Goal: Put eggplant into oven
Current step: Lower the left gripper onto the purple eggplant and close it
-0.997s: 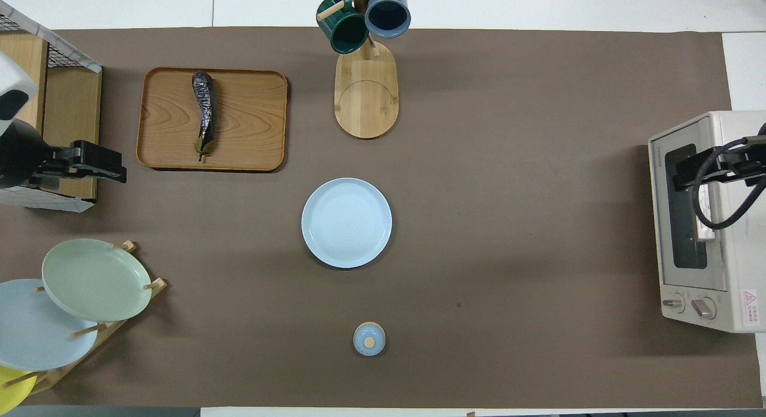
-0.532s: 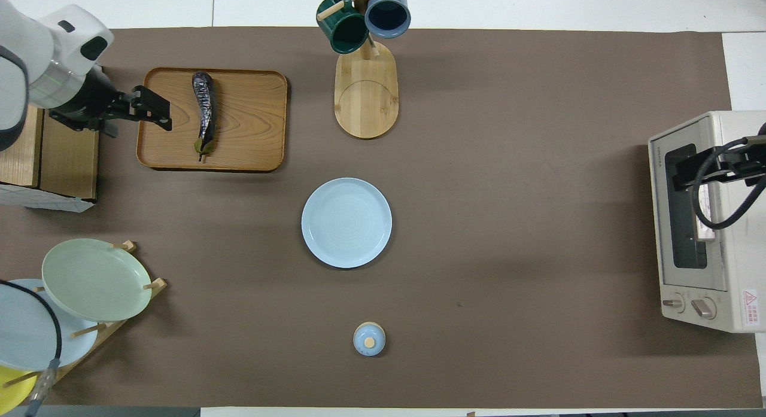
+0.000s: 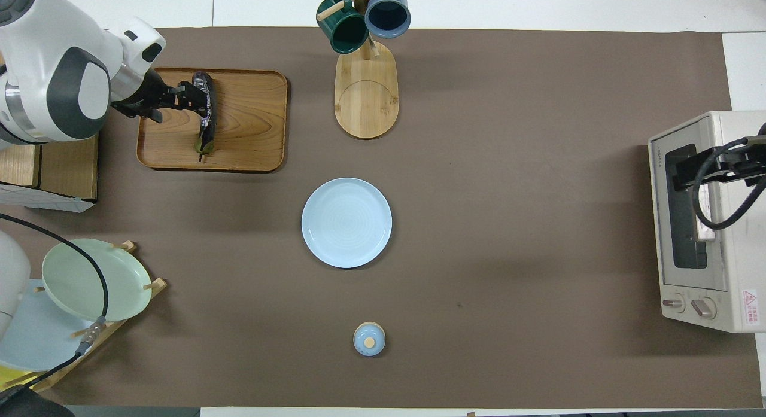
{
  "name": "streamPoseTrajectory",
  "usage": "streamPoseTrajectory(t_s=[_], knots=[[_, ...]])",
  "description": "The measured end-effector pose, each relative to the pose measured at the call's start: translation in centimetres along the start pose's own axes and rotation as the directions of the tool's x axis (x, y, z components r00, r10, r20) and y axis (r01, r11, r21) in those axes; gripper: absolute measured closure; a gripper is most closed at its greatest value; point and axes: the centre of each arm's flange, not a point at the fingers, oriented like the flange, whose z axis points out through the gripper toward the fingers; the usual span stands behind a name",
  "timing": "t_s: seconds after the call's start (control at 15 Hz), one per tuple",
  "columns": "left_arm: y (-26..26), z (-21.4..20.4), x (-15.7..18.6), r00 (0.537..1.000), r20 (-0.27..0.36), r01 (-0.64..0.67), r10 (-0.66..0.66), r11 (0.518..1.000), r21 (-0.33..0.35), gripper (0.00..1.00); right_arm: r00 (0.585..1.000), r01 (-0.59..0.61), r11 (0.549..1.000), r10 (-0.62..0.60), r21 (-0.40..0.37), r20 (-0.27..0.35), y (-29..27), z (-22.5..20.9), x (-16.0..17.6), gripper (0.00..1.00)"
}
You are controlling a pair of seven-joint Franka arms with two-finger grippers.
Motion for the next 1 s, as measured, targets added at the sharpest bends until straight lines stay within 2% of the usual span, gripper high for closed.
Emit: streamPoseTrajectory(t_s=[0.27, 0.66, 1.0], knots=[[0.8, 2.0, 0.7, 0.999, -0.042, -0.020, 0.020, 1.000, -0.007, 0.00, 1.000, 0.000, 1.000, 0.000, 0.000, 0.000, 0.0, 0.0, 0.0, 0.00], [1.8, 3.7, 0.5, 0.998, -0.048, -0.040, 0.039, 0.999, -0.004, 0.00, 1.000, 0.000, 1.000, 0.000, 0.000, 0.000, 0.0, 0.0, 0.0, 0.00], [1.5, 5.9, 0.0, 0.996, -0.061, -0.063, 0.064, 0.998, 0.025, 0.00, 1.000, 0.000, 1.000, 0.000, 0.000, 0.000, 0.0, 0.0, 0.0, 0.00]])
